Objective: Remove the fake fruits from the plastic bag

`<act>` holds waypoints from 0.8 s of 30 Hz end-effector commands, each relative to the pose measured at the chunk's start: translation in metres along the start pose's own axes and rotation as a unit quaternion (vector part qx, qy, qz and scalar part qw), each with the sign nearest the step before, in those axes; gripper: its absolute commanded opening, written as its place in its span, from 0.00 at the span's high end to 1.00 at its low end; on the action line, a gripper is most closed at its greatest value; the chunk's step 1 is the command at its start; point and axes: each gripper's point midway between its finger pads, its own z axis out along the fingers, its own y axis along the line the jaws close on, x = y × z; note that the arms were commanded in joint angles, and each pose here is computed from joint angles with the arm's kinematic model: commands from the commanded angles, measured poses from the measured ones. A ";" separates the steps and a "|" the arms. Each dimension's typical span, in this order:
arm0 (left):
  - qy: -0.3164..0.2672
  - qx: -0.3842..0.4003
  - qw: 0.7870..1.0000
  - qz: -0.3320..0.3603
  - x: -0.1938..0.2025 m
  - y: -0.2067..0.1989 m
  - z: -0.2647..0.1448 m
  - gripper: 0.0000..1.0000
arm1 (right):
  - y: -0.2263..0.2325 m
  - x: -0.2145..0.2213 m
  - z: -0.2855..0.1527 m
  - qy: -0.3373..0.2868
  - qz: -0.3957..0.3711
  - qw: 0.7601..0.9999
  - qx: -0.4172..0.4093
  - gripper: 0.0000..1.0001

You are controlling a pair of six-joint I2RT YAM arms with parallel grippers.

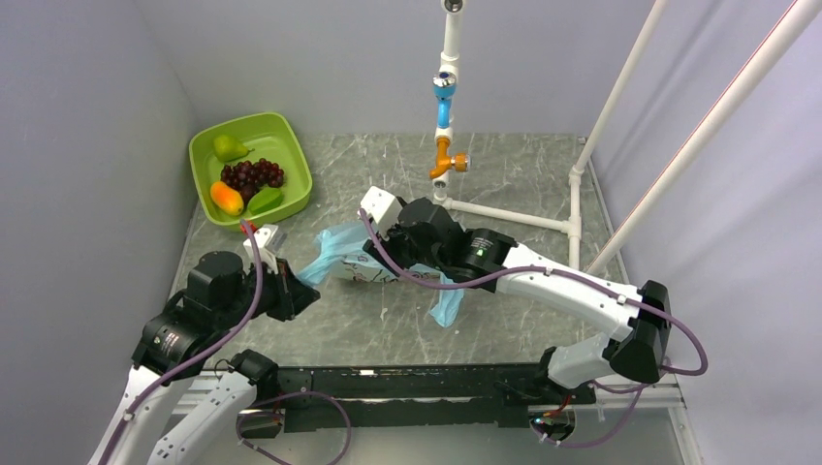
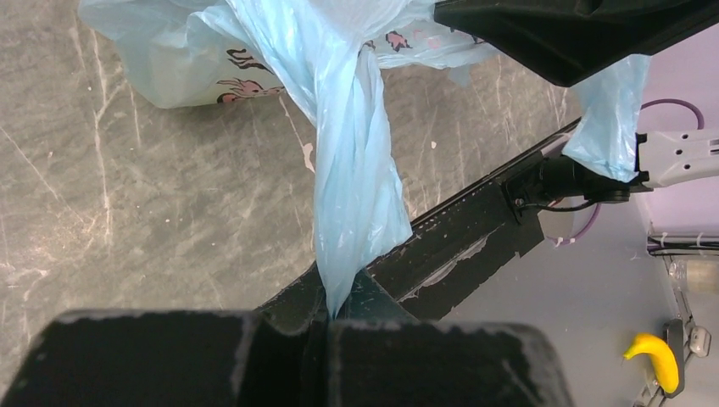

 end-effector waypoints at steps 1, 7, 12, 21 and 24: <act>-0.009 -0.011 1.000 0.004 -0.002 0.003 -0.004 1.00 | -0.003 -0.002 0.002 -0.018 -0.006 1.000 0.010 0.32; -0.013 -0.019 1.000 0.008 -0.004 0.004 -0.011 1.00 | -0.007 0.017 0.002 0.002 -0.010 0.999 0.031 0.35; -0.004 -0.026 1.000 0.003 0.003 0.008 -0.010 1.00 | -0.020 0.025 -0.003 -0.014 -0.019 0.997 0.076 0.39; -0.004 -0.027 1.000 -0.003 -0.005 0.010 0.006 1.00 | -0.048 0.018 -0.014 -0.014 0.034 0.985 0.167 1.00; -0.016 0.000 1.000 -0.008 -0.020 -0.002 0.016 1.00 | -0.048 0.025 -0.031 -0.011 0.078 0.982 0.170 1.00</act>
